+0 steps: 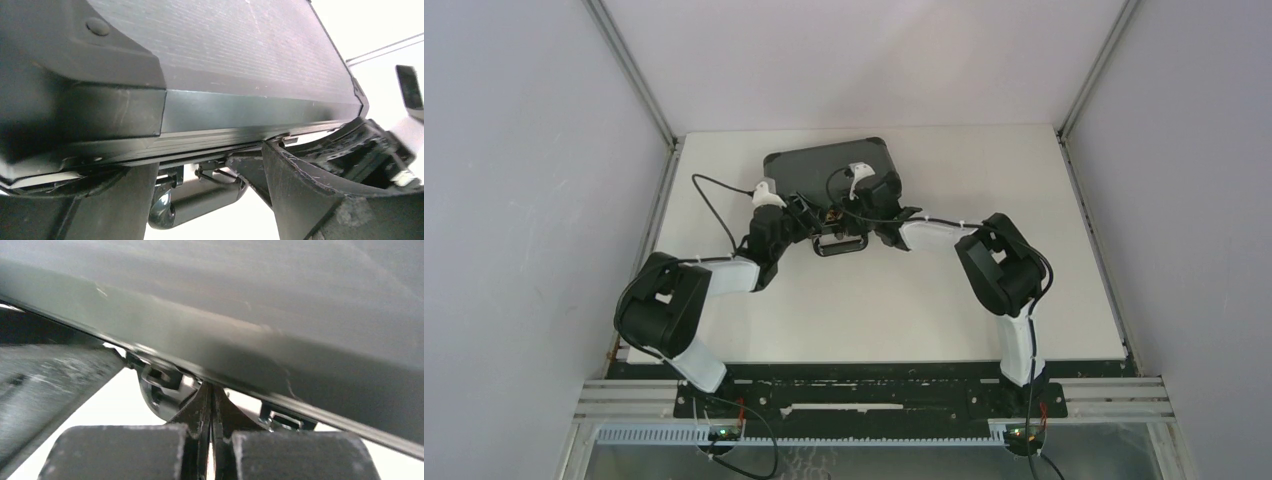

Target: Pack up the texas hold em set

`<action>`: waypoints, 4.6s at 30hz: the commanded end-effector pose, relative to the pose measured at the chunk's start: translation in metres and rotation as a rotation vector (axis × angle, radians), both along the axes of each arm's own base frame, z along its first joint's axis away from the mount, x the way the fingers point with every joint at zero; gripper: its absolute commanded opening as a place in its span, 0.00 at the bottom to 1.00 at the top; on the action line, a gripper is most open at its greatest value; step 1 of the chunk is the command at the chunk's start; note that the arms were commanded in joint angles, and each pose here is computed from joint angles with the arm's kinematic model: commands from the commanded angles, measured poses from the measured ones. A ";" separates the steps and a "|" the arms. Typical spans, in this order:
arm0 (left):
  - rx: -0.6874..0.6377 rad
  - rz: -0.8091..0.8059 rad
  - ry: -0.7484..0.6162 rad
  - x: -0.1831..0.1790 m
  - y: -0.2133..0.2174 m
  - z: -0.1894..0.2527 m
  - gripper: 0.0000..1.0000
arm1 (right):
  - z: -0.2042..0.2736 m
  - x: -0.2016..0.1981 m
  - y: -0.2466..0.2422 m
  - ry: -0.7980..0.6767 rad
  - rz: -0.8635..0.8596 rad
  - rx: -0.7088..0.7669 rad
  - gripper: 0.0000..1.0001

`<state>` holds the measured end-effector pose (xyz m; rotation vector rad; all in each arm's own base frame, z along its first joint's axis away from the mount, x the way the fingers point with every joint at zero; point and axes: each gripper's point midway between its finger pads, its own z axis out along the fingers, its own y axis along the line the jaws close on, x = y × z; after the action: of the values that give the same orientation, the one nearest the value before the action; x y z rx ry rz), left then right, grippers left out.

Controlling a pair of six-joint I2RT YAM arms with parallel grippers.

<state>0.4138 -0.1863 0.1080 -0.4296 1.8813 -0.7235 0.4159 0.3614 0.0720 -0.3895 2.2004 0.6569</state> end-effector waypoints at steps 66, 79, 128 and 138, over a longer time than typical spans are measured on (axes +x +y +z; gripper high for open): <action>-0.094 -0.208 -0.013 0.089 -0.036 0.040 0.68 | -0.088 -0.032 -0.100 0.147 -0.326 -0.488 0.00; -0.143 -0.234 -0.091 0.055 -0.033 0.085 0.67 | -0.076 -0.106 -0.126 0.132 -0.356 -0.427 0.00; -0.553 -0.878 0.337 -0.131 -0.178 -0.037 0.00 | -0.011 -0.221 -0.163 0.014 -0.352 0.051 0.00; -0.398 -0.806 0.393 -0.138 -0.161 -0.071 0.00 | -0.018 -0.219 -0.111 0.058 -0.171 0.169 0.00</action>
<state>0.3127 -0.3676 0.1355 0.0704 1.8957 -1.8114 0.1908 0.2125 0.0398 -0.0543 2.2533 0.5456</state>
